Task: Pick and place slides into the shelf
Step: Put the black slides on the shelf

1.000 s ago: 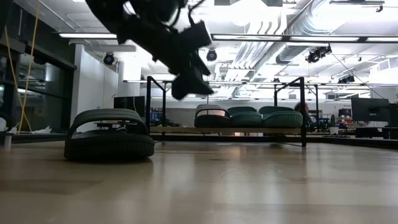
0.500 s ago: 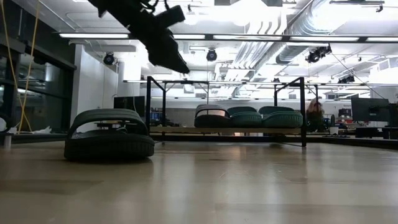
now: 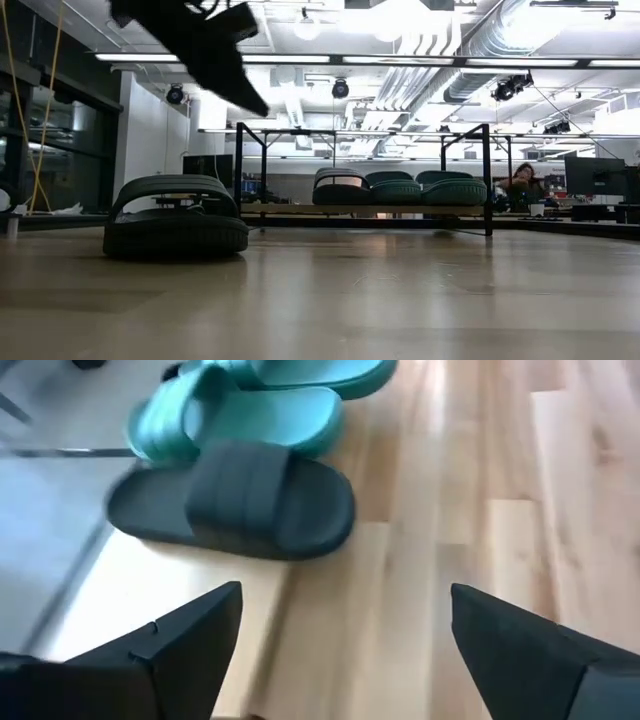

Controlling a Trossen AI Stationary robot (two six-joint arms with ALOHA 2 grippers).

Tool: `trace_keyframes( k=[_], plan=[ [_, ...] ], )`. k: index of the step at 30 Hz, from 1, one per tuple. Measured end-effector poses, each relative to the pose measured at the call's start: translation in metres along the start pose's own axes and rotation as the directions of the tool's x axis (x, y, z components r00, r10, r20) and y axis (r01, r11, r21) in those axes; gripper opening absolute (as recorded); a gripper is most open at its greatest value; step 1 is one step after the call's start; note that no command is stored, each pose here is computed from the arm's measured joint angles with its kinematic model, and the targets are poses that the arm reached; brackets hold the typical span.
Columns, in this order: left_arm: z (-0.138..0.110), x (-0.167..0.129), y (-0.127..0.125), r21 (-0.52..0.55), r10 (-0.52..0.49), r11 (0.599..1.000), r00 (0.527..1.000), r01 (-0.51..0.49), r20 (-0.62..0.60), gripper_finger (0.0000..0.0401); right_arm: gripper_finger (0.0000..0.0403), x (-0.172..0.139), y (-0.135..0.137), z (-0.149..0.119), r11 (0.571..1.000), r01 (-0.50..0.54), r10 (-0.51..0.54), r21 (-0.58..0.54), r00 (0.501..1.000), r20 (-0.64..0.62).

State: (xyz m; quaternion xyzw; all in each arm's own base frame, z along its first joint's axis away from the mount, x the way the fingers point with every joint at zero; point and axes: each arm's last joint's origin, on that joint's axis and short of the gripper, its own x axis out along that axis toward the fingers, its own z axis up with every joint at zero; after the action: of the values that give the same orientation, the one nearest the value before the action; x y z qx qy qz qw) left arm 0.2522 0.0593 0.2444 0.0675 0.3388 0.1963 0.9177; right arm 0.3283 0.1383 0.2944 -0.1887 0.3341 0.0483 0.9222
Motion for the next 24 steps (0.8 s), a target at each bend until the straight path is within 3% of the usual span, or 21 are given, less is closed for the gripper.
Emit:
trace_keyframes(
  k=[7,12,19,24],
  plan=[
    [-0.022,-0.017,-0.002,-0.105,-0.133,0.983,0.982,0.148,0.136,0.0292,0.0117,0.025,0.006,-0.009,0.987,0.157,-0.159,-0.046,0.986,-0.046],
    [-0.032,-0.027,-0.004,-0.207,-0.196,0.947,0.954,0.244,0.226,0.0268,0.0117,0.058,0.011,-0.017,0.964,0.241,-0.251,-0.115,0.965,-0.078],
    [-0.041,-0.030,-0.005,-0.285,-0.225,0.909,0.933,0.305,0.282,0.0249,0.0117,0.108,0.019,-0.031,0.931,0.305,-0.325,-0.200,0.942,-0.079],
    [-0.040,-0.032,-0.005,-0.294,-0.233,0.900,0.926,0.320,0.296,0.0239,0.0117,0.132,0.027,-0.042,0.881,0.374,-0.415,-0.290,0.905,-0.092]
  ],
)
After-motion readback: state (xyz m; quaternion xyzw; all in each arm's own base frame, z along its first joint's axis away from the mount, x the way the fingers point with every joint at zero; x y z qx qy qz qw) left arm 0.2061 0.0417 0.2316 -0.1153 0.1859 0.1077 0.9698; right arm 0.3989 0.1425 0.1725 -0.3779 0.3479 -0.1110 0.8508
